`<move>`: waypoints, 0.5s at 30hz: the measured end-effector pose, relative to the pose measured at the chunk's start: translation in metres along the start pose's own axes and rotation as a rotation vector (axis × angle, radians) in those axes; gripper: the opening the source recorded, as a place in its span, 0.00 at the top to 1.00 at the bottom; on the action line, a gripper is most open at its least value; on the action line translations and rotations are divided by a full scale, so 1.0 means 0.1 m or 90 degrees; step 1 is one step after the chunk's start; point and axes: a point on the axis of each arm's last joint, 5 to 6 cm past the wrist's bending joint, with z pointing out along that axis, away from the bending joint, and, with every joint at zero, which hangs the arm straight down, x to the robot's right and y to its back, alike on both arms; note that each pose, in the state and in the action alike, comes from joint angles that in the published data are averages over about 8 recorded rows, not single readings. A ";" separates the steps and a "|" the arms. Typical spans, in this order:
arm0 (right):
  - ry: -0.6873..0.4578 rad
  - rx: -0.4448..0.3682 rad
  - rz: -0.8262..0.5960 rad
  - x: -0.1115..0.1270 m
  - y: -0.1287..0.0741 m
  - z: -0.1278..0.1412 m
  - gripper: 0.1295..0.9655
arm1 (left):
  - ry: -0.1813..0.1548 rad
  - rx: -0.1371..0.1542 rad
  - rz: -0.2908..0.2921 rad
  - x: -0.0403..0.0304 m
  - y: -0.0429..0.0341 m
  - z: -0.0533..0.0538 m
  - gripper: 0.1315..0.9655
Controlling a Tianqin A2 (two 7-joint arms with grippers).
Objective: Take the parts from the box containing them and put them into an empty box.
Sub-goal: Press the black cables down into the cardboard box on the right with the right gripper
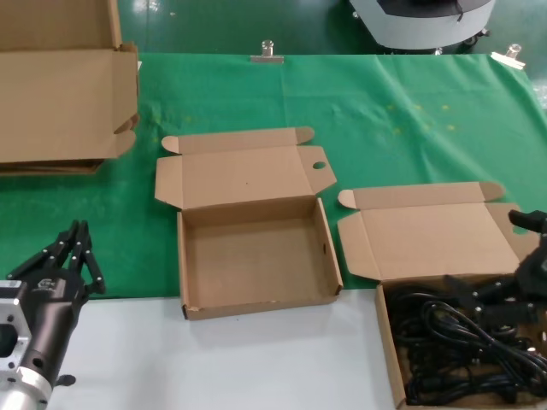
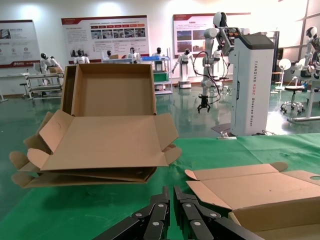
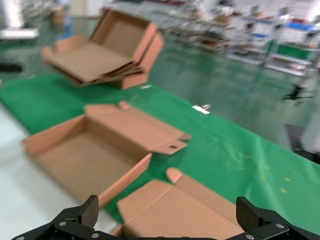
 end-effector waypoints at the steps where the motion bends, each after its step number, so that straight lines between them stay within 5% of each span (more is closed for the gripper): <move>1: -0.015 -0.009 -0.013 0.06 -0.03 -0.02 0.00 | 0.000 0.000 0.000 0.000 0.000 0.00 0.94; 15: -0.170 -0.161 -0.143 0.56 -0.03 -0.12 0.00 | 0.000 0.000 0.000 0.000 0.000 0.00 0.95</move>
